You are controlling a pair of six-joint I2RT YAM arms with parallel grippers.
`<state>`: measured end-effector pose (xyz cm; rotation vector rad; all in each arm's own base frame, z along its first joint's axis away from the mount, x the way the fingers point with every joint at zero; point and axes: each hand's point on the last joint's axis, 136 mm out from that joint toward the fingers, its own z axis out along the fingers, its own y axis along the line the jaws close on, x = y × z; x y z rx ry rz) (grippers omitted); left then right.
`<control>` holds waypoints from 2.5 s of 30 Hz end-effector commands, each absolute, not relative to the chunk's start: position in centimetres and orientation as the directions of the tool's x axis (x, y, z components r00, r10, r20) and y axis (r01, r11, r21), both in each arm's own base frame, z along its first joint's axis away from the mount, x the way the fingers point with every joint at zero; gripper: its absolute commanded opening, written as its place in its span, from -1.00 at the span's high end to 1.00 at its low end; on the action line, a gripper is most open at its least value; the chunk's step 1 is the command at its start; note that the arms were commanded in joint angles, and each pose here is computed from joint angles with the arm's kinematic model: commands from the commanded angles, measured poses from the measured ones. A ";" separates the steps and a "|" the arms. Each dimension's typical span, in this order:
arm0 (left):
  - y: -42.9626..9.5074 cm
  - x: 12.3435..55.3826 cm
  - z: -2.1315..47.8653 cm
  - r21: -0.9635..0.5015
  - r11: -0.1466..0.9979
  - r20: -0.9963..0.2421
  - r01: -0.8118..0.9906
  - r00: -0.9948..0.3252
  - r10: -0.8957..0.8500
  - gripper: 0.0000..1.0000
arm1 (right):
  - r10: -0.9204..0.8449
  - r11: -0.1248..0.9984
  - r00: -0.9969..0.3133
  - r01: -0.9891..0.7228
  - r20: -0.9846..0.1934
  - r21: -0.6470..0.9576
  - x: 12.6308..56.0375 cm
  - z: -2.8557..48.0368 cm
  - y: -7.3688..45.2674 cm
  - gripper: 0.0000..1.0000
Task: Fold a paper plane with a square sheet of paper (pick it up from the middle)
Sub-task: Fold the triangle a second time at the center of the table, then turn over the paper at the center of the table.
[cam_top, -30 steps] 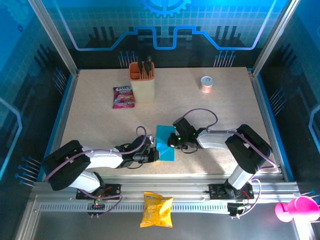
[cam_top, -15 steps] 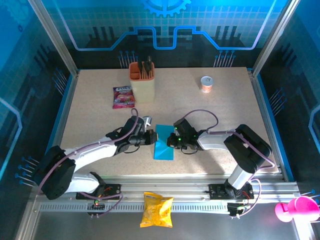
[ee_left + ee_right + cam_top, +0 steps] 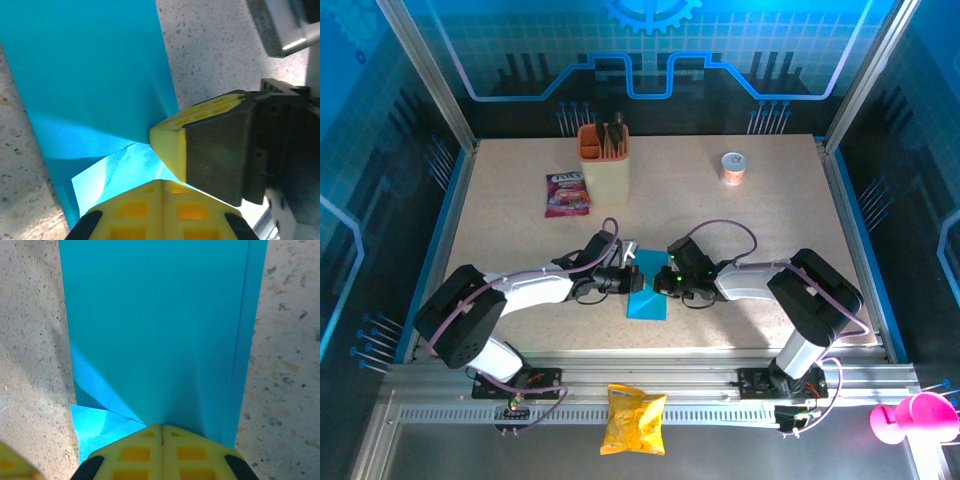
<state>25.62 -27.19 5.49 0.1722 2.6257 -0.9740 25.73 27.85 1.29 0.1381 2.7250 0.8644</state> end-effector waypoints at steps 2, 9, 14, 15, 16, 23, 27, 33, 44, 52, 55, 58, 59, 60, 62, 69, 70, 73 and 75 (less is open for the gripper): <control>-27.1 25.7 4.2 -0.594 0.765 -0.356 0.249 -0.934 0.028 1.00 | 0.167 0.871 -0.973 0.068 -0.162 0.486 23.7 -1.8 25.8 1.00; -26.6 26.1 3.0 -0.572 0.786 -0.349 0.233 -0.937 0.023 1.00 | 0.164 0.871 -0.974 0.068 -0.158 0.486 23.5 -1.8 25.9 1.00; -25.9 26.2 2.3 -0.560 0.801 -0.341 0.211 -0.940 0.008 1.00 | 0.162 0.873 -0.974 0.066 -0.159 0.484 23.6 -1.6 25.9 1.00; -25.7 26.3 2.2 -0.557 0.804 -0.343 0.209 -0.939 0.006 1.00 | 0.162 0.873 -0.974 0.067 -0.158 0.483 23.5 -1.6 25.8 1.00; -25.6 26.3 2.1 -0.556 0.806 -0.343 0.206 -0.939 0.003 1.00 | 0.161 0.873 -0.974 0.065 -0.160 0.483 23.6 -1.6 25.8 1.00; -25.0 26.2 0.5 -0.533 0.826 -0.321 0.186 -0.947 0.006 1.00 | 0.143 0.867 -0.975 0.041 -0.168 0.497 23.6 -0.5 26.3 1.00; -24.7 25.9 -0.1 -0.531 0.829 -0.310 0.176 -0.951 0.004 1.00 | 0.090 0.825 -0.969 -0.057 -0.230 0.562 24.5 3.3 28.1 0.95; -24.5 25.5 -0.7 -0.534 0.830 -0.297 0.161 -0.955 -0.005 1.00 | 0.092 0.858 -0.953 -0.070 -0.287 0.508 24.2 5.8 26.1 0.46; -24.2 25.4 -1.2 -0.533 0.834 -0.285 0.142 -0.958 -0.019 1.00 | 0.144 0.869 -0.963 0.014 -0.226 0.495 21.5 2.2 24.5 0.35; -24.1 25.1 -1.5 -0.537 0.832 -0.280 0.138 -0.960 -0.022 1.00 | 0.098 0.874 -0.975 -0.010 -0.197 0.486 20.8 0.4 27.6 0.37; -24.0 25.0 -1.6 -0.538 0.832 -0.279 0.133 -0.960 -0.027 1.00 | 0.084 0.870 -0.976 -0.027 -0.202 0.492 21.0 0.7 28.7 0.37; -24.0 24.9 -1.7 -0.543 0.830 -0.277 0.129 -0.960 -0.032 1.00 | 0.070 0.869 -0.974 -0.046 -0.214 0.493 21.3 1.3 29.5 0.37; -23.9 24.9 -1.7 -0.544 0.829 -0.278 0.129 -0.960 -0.033 1.00 | 0.066 0.867 -0.973 -0.054 -0.222 0.495 21.5 1.8 29.8 0.37; -24.0 24.9 -1.8 -0.544 0.829 -0.276 0.128 -0.961 -0.033 1.00 | 0.063 0.868 -0.971 -0.060 -0.229 0.493 21.6 2.1 30.0 0.36; -24.0 24.9 -1.7 -0.546 0.828 -0.277 0.129 -0.960 -0.033 1.00 | 0.050 0.869 -0.969 -0.077 -0.243 0.489 21.9 2.8 30.5 0.36; -24.0 24.8 -1.8 -0.551 0.824 -0.277 0.128 -0.960 -0.036 1.00 | 0.041 0.868 -0.966 -0.091 -0.254 0.489 22.3 3.4 31.3 0.33; -24.0 24.8 -1.8 -0.552 0.824 -0.278 0.129 -0.960 -0.036 1.00 | 0.043 0.868 -0.966 -0.089 -0.254 0.488 22.4 3.5 31.3 0.31; -24.0 24.7 -1.9 -0.554 0.823 -0.276 0.128 -0.961 -0.037 1.00 | 0.054 0.864 -0.964 -0.085 -0.261 0.496 22.6 3.5 31.3 0.27; -24.0 24.7 -1.9 -0.554 0.823 -0.274 0.125 -0.961 -0.039 1.00 | 0.073 0.858 -0.962 -0.074 -0.263 0.509 22.8 3.5 31.2 0.25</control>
